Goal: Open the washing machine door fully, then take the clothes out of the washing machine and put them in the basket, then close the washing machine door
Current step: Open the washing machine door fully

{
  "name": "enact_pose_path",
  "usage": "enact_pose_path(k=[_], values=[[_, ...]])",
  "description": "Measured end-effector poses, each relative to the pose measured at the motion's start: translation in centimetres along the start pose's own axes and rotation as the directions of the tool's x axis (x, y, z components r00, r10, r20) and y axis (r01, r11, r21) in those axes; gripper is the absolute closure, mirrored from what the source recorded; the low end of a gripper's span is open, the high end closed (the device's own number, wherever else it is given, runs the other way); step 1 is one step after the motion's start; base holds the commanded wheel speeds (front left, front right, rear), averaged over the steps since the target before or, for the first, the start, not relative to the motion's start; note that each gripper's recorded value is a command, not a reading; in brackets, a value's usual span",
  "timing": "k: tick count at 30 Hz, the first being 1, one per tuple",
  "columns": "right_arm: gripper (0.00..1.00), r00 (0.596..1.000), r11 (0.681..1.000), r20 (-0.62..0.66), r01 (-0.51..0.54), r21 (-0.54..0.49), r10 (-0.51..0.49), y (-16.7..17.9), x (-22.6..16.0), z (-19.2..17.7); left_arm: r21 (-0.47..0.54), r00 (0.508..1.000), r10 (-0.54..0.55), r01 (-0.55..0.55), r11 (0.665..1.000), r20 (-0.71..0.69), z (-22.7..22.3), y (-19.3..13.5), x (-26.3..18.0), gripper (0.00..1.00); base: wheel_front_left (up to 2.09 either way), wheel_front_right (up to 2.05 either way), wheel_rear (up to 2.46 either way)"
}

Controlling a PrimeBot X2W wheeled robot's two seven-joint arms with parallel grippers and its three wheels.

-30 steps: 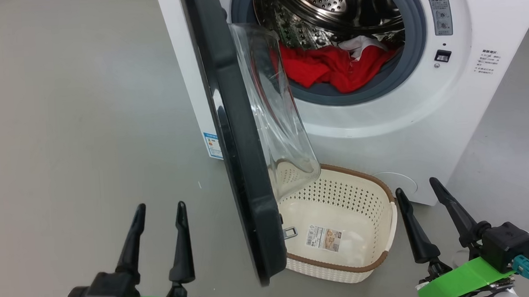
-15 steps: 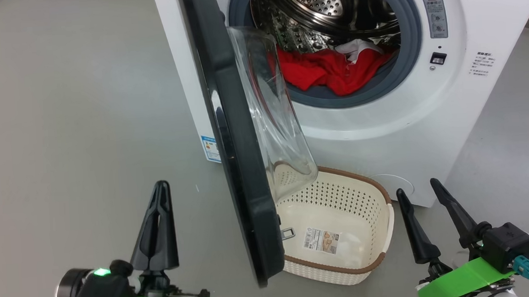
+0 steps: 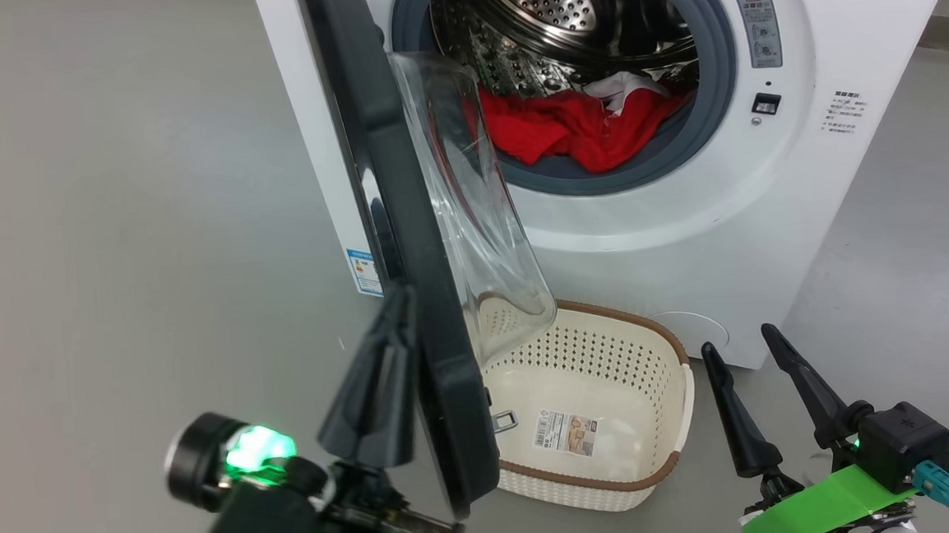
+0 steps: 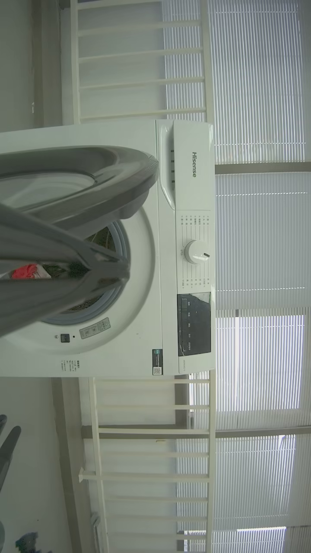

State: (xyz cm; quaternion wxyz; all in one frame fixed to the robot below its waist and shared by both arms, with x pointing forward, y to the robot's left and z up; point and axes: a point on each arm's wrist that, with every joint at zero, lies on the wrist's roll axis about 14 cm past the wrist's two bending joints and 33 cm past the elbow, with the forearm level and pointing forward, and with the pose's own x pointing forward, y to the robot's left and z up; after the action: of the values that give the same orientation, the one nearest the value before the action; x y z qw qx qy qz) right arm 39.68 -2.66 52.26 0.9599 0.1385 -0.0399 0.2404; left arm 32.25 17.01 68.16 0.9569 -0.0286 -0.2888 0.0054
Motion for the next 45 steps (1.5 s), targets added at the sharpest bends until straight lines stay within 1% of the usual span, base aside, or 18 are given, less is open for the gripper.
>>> enact_pose_path(k=[5, 9, 13, 16, 21, 24, 31, 35, 41, 45], values=[[0.0, 1.0, 1.0, 0.002, 0.007, -0.001, -0.007, -0.2, -0.2, 0.1, -0.035, 0.994, -0.103, 0.102, 0.994, -0.036, -0.4, -3.3, 0.1, 1.0, 0.0, 0.0, 0.0], [0.0, 1.0, 1.0, 0.003, 0.013, 0.002, -0.013, -0.3, -0.3, 0.1, -0.064, 0.979, -0.16, 0.153, 0.986, -0.124, -2.3, -5.2, -0.3, 1.0, 0.0, 0.0, 0.0], [0.0, 1.0, 1.0, -0.001, 0.017, 0.004, -0.017, -0.5, -0.4, 0.0, -0.091, 0.963, -0.185, 0.17, 0.981, -0.197, -3.9, -6.0, -0.8, 1.0, 0.0, 0.0, 0.0], [0.0, 1.0, 1.0, -0.006, 0.022, 0.01, -0.022, -0.7, -0.4, -0.2, -0.116, 0.93, -0.205, 0.177, 0.977, -0.305, -6.5, -6.7, -1.7, 1.0, 0.0, 0.0, 0.0], [0.0, 1.0, 1.0, -0.016, 0.023, 0.013, -0.023, -0.6, -0.6, -0.6, -0.117, 0.889, -0.201, 0.167, 0.979, -0.412, -9.3, -6.9, -2.8, 1.0, 0.0, 0.0, 0.0], [0.0, 1.0, 1.0, -0.021, 0.018, 0.013, -0.018, -0.5, -0.7, -0.7, -0.112, 0.87, -0.215, 0.184, 0.977, -0.443, -10.4, -7.4, -3.2, 1.0, 0.0, 0.0, 0.0], [0.0, 0.999, 0.999, -0.018, 0.032, 0.027, -0.031, -0.8, -0.9, -0.6, -0.058, 0.855, -0.175, 0.168, 0.984, -0.489, -12.7, -6.4, -3.8, 1.0, 0.0, 0.0, 0.0], [0.0, 0.999, 0.999, -0.022, 0.028, 0.028, -0.027, -0.6, -0.8, -0.7, -0.015, 0.871, -0.119, 0.127, 0.992, -0.477, -12.8, -4.8, -3.4, 1.0, 0.0, 0.0, 0.0], [0.0, 0.999, 0.999, -0.033, 0.012, 0.033, -0.011, -0.2, -0.5, -1.2, 0.007, 0.873, -0.08, 0.095, 0.995, -0.481, -12.9, -3.6, -3.6, 1.0, 0.0, 0.0, 0.0], [0.0, 0.999, 0.999, -0.04, -0.005, 0.038, 0.007, 0.3, -0.1, -1.5, 0.023, 0.879, -0.038, 0.056, 0.998, -0.476, -12.7, -2.3, -3.7, 1.0, 0.0, 0.0, 0.0]])
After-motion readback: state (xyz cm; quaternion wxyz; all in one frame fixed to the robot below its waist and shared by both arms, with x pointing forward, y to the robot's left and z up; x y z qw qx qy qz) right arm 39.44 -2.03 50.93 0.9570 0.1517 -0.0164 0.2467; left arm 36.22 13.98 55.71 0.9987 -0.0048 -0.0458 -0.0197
